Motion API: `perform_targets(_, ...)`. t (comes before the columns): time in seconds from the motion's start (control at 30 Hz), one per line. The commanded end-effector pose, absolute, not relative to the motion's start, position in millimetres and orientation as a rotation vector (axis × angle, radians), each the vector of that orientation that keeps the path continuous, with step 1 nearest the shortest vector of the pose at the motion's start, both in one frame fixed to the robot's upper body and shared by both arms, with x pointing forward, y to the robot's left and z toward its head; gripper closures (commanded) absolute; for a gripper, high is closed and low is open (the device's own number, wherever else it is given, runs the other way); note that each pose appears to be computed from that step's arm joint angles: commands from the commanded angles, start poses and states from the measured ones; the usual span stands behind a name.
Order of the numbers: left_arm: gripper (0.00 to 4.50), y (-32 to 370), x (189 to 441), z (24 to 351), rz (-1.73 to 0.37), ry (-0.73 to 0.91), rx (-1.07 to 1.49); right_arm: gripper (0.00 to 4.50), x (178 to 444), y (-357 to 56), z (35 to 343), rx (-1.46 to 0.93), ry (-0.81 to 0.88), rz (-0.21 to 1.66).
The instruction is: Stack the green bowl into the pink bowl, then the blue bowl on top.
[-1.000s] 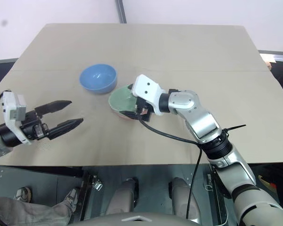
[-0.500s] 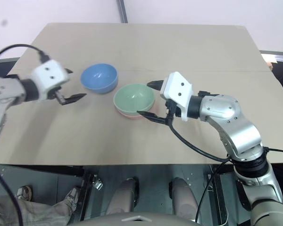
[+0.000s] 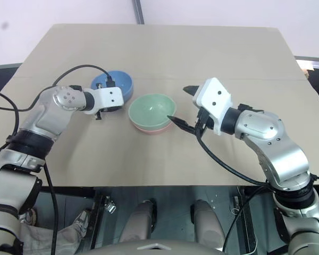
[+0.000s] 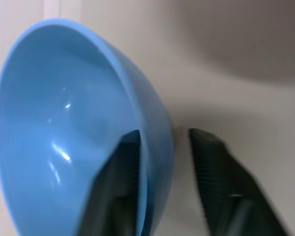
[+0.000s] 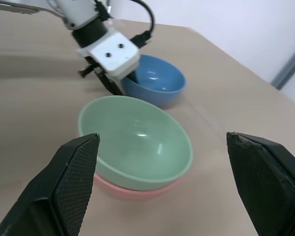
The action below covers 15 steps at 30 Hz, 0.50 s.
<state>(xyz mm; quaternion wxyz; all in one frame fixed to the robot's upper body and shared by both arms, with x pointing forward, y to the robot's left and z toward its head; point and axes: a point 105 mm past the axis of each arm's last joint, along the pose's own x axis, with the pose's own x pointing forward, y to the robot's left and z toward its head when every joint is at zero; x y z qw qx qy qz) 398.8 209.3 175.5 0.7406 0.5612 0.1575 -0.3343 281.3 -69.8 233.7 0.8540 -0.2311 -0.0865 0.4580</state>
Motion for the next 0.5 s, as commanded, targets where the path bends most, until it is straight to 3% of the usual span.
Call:
perform_targets(0.03,4.46,196,385,222,-0.806,0.186,1.182,0.0,276,-77,246,-0.509,-0.238,0.92)
perform_targets(0.27,4.46,144,334,267,-1.075,-0.031,1.106,0.0,280,-92,249,-0.514,-0.234,0.845)
perform_targets(0.47,4.46,120,308,250,-1.287,-0.035,1.086,0.0,281,-104,252,-0.535,-0.225,0.798)
perform_targets(0.5,3.85,119,305,245,-1.317,-0.023,1.087,0.0,281,-105,252,-0.537,-0.224,0.792)
